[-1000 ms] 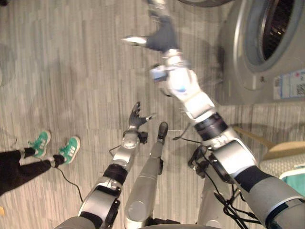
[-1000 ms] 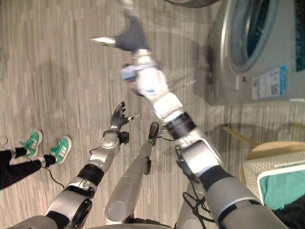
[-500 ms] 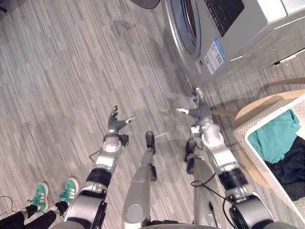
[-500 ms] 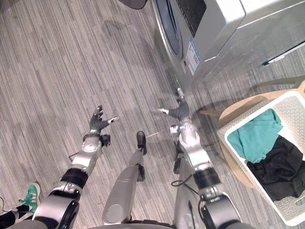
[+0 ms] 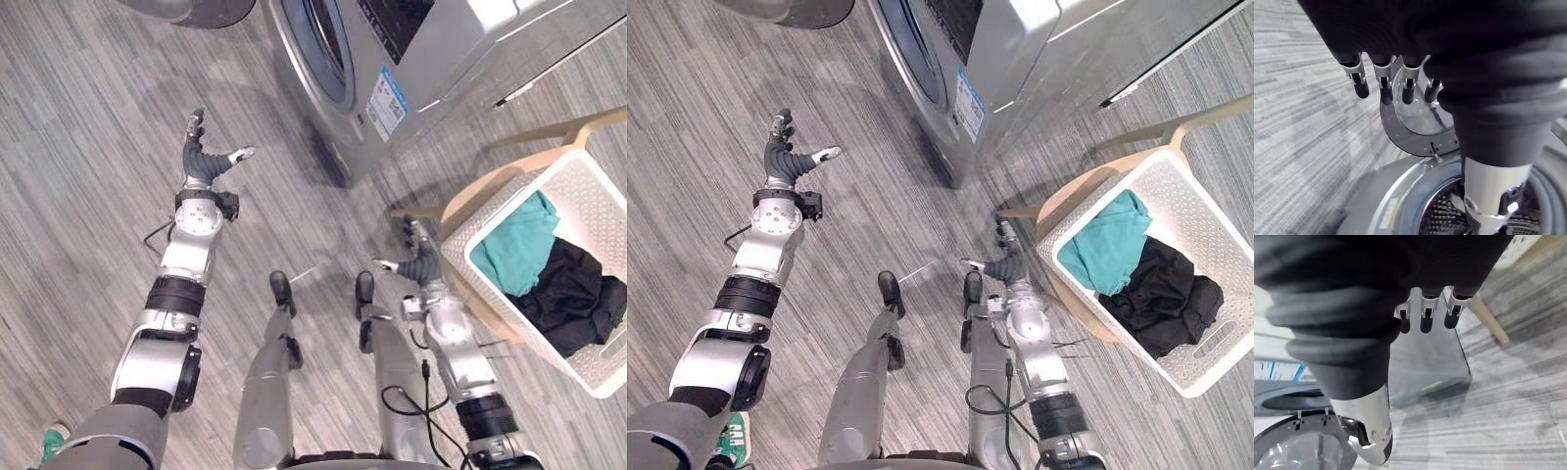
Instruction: Pick up the laundry basket with both hands and put the clothes into the washing machine.
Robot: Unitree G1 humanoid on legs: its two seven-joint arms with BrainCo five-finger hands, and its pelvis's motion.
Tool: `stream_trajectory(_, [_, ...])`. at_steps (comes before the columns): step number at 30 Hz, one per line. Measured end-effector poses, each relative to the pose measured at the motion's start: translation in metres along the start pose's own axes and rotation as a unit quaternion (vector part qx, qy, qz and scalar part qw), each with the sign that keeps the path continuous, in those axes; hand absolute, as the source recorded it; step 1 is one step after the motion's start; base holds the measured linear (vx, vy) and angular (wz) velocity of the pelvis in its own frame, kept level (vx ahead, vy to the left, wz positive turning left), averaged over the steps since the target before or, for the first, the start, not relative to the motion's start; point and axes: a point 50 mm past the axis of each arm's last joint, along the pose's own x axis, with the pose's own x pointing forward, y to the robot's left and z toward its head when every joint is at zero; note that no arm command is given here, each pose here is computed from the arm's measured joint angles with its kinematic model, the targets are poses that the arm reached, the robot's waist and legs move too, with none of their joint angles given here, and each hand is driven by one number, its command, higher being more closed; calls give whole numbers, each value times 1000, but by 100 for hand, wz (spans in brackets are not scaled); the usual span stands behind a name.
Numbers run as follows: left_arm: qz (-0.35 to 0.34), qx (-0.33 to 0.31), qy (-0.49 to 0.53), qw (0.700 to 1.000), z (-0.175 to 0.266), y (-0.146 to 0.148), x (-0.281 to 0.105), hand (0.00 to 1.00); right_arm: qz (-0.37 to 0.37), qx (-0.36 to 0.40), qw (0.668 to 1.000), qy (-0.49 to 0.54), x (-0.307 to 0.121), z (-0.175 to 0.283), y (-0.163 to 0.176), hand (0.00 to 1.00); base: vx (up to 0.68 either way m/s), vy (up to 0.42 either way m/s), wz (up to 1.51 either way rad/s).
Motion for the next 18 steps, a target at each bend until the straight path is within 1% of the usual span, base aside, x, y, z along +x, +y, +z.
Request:
stream_trajectory(3, [24, 16, -32, 999, 24, 16, 14, 0, -13, 7, 1000, -28, -3, 10, -4, 0, 25, 1, 1])
stream_trajectory(6, [45, 21, -44, 998, 33, 27, 19, 0, -24, 8, 999, -34, -3, 11, -10, 0, 63, 10, 0])
stream_trajectory(8, [57, 38, -53, 996, 40, 36, 23, 0, -35, 9, 999, -39, -5, 12, -15, 0, 60, -5, 2])
stream_trajectory(13, [67, 65, -57, 994, 47, 41, 26, 0, -53, 8, 998, -45, -14, 11, -24, 0, 44, -3, 2])
stream_trajectory(17, [90, 76, -80, 990, 70, 53, 34, 0, -68, 10, 996, -51, -19, 13, -28, 0, 42, 3, -1])
stream_trajectory(18, [97, 80, -94, 988, 81, 55, 36, 0, -71, 13, 996, -50, -19, 12, -28, 0, 31, -4, 8])
